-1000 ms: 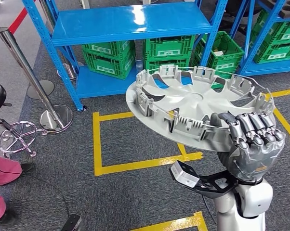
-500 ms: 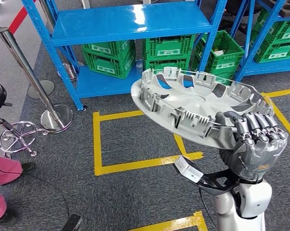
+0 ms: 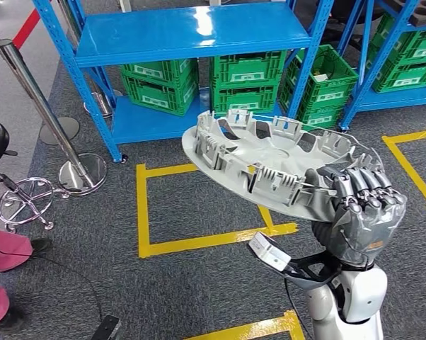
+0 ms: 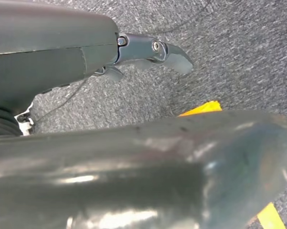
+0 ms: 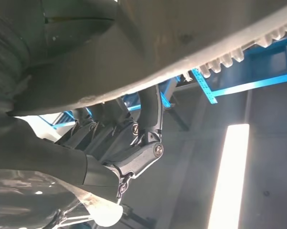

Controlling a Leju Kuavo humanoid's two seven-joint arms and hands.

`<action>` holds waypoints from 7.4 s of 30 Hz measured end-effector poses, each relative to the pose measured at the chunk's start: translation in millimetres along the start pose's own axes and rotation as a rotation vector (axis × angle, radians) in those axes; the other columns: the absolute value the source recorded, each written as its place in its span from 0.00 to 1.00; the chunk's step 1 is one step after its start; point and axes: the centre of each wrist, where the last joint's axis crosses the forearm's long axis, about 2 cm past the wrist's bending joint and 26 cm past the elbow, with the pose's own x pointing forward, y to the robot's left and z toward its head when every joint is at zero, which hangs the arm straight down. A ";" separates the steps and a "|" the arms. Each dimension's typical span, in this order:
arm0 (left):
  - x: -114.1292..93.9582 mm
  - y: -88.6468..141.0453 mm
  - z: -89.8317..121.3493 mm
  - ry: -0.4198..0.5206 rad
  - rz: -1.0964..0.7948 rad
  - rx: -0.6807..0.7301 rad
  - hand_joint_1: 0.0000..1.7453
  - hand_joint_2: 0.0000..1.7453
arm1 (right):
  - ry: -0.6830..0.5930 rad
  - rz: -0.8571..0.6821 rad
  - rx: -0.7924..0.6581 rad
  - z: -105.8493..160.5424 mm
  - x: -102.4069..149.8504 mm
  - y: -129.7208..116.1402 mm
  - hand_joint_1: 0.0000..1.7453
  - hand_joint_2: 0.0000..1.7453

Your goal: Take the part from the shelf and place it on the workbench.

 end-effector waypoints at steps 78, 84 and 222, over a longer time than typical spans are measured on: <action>16.2 5.3 -4.6 0.173 0.124 0.082 0.00 0.00 | 0.000 0.182 -0.182 -17.2 -31.6 -56.8 1.00 1.00; 15.2 4.2 -4.3 0.163 0.109 0.086 0.00 0.00 | 0.028 0.195 -0.181 -13.1 -33.0 -62.8 1.00 1.00; 22.2 -13.3 -4.7 0.100 -0.027 0.063 0.00 0.00 | 0.012 0.268 -0.189 -9.1 -43.6 -77.8 1.00 1.00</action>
